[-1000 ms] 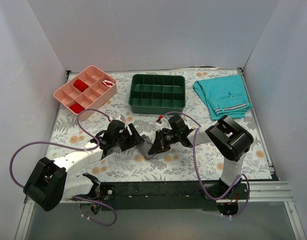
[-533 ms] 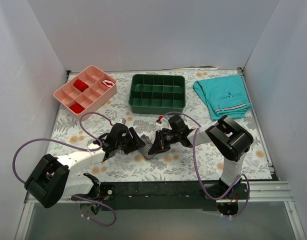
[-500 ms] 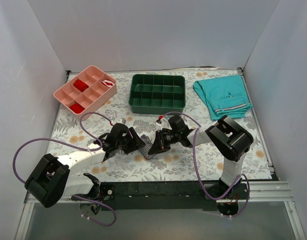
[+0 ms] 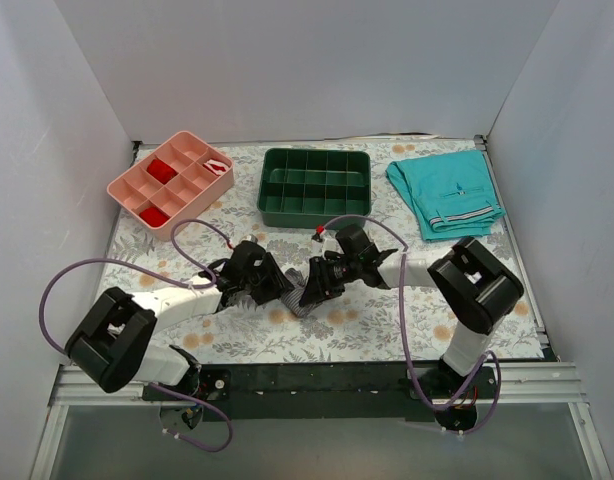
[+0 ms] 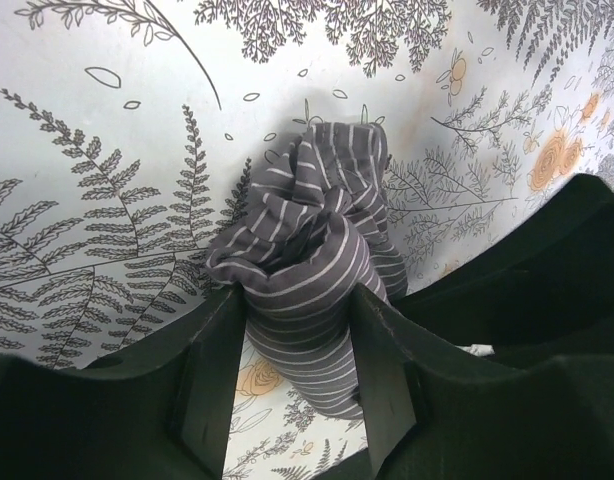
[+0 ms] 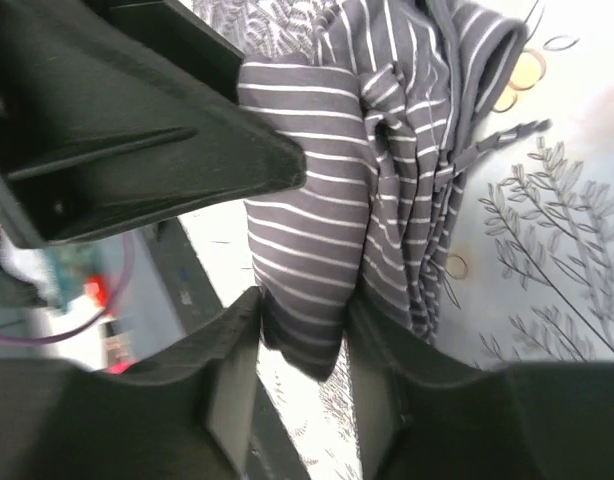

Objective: Roll the underwear
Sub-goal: Roll the underwear to the center of the board.

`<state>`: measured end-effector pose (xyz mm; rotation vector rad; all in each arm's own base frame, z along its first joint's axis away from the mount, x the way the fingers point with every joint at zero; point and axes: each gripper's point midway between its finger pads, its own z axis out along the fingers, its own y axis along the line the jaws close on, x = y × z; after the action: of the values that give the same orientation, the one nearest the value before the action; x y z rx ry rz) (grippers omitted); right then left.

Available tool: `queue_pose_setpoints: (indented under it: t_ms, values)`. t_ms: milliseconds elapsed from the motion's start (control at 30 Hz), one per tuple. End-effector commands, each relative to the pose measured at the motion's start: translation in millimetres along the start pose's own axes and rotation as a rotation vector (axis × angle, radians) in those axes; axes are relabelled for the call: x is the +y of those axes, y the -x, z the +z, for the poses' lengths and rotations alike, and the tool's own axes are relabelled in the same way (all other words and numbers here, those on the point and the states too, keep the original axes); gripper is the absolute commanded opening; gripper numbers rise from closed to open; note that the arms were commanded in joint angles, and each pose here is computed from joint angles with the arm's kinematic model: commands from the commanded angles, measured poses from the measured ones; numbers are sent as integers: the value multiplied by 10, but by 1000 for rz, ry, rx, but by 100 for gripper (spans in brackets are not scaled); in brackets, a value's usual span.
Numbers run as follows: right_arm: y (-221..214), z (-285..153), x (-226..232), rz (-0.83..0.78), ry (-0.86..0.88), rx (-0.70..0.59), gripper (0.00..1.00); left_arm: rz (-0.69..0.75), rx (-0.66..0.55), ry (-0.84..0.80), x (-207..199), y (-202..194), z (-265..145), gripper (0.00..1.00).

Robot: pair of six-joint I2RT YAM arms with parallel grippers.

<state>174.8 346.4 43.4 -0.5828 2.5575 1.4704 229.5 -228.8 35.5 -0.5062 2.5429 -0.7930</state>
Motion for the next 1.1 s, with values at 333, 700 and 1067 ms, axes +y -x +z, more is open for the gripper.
queue_pose_setpoints:
  t_ms: [333, 700, 1067]
  values:
    - [358, -535, 99, -466, -490, -179, 53, 57, 94, 185, 380, -168, 87, 43]
    - [251, -419, 120, -598, -658, -140, 54, 52, 102, 199, 370, -167, 42, 45]
    - [148, -274, 257, -649, -612, -113, 54, 47, 113, 207, 404, -200, 32, 46]
